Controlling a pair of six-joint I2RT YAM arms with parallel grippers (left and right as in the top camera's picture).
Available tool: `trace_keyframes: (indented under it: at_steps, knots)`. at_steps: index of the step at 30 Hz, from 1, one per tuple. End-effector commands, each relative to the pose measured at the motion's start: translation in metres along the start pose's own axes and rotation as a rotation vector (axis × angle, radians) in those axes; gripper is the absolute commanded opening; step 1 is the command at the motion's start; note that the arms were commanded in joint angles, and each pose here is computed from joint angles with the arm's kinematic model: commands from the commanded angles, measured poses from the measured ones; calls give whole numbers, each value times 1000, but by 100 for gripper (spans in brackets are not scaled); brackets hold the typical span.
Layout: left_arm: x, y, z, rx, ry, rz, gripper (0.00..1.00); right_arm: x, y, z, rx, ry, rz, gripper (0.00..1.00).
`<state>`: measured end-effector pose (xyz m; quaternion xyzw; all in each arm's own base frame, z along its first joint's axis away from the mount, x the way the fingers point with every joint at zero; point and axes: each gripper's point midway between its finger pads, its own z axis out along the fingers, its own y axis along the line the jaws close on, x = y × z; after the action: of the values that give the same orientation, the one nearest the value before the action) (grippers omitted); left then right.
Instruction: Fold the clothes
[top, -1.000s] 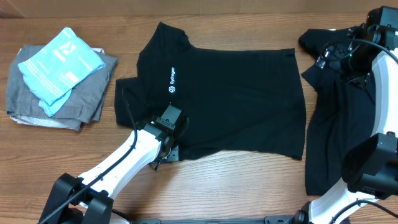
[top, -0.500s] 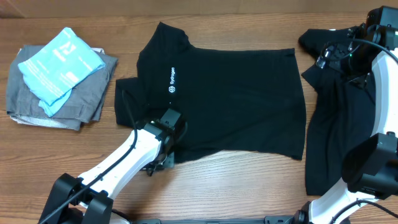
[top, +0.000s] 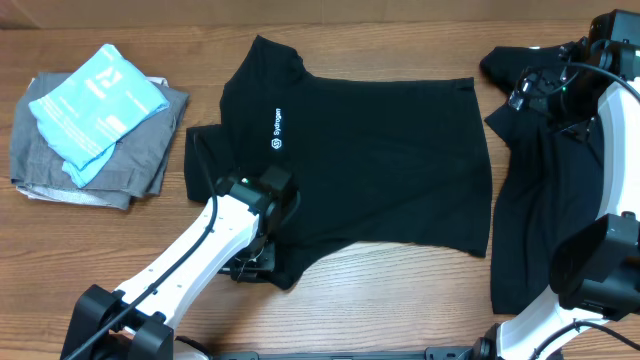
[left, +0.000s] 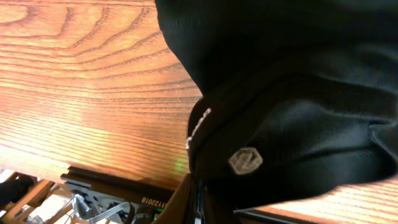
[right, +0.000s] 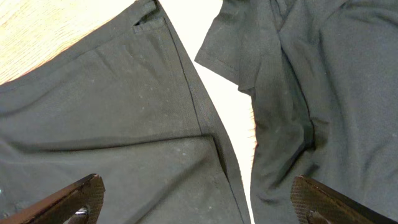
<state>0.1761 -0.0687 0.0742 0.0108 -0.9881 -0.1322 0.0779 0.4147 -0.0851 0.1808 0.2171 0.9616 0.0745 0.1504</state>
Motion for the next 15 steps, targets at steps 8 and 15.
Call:
trace_keyframes:
  at_steps: [8,15]
  knots:
    - [3,-15,-14,100,23,-17,18,-5,0,-9,2,-30,2,100]
    - [13,-18,-15,119,69,-34,22,-5,0,-9,2,-30,2,100]
